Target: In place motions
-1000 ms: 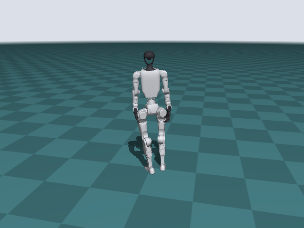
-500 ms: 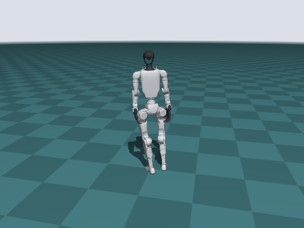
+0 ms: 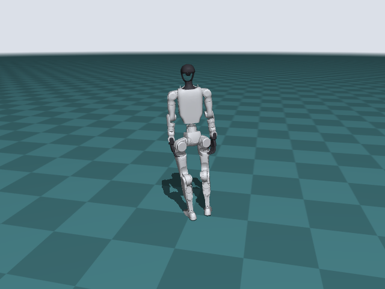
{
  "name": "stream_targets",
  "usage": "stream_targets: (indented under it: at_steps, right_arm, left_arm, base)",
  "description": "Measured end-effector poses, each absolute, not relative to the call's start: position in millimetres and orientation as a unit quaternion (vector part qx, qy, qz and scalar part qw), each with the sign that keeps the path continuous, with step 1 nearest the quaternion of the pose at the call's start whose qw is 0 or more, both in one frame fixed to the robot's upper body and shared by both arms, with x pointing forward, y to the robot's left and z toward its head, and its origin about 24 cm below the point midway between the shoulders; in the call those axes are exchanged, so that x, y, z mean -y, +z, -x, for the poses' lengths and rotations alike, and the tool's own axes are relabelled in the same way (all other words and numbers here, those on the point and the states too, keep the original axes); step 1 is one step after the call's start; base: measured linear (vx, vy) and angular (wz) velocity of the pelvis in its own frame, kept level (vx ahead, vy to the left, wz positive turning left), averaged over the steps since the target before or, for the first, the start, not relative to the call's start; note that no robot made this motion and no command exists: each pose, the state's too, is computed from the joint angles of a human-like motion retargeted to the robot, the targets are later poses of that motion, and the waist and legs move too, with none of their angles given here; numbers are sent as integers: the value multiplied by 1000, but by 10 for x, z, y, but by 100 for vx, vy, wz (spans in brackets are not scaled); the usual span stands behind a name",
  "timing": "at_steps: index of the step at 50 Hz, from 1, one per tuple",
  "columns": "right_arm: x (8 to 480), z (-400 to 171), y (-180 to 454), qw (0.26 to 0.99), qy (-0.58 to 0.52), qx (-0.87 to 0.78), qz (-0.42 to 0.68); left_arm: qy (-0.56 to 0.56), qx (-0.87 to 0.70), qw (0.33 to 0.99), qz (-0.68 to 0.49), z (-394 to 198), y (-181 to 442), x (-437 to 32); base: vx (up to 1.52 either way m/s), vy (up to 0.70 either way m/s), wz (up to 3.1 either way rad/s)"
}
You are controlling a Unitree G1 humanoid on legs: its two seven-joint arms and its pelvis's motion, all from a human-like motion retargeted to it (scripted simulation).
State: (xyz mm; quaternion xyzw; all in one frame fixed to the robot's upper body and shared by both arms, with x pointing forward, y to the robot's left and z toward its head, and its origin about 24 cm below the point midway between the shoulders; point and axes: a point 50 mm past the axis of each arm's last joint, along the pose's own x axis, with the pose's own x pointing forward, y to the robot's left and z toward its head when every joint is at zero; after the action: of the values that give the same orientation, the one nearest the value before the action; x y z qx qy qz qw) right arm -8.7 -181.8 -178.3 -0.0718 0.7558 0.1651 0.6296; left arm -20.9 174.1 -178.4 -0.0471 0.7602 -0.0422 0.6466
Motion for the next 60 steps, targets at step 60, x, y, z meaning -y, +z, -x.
stream_targets:
  at_steps: [60]
  right_arm:
    - [1832,85,-1781,628,167,-756,75]
  left_arm:
    - [-38,-761,646,48,222,-1783,-1748]
  base:
    - [0,0,0]
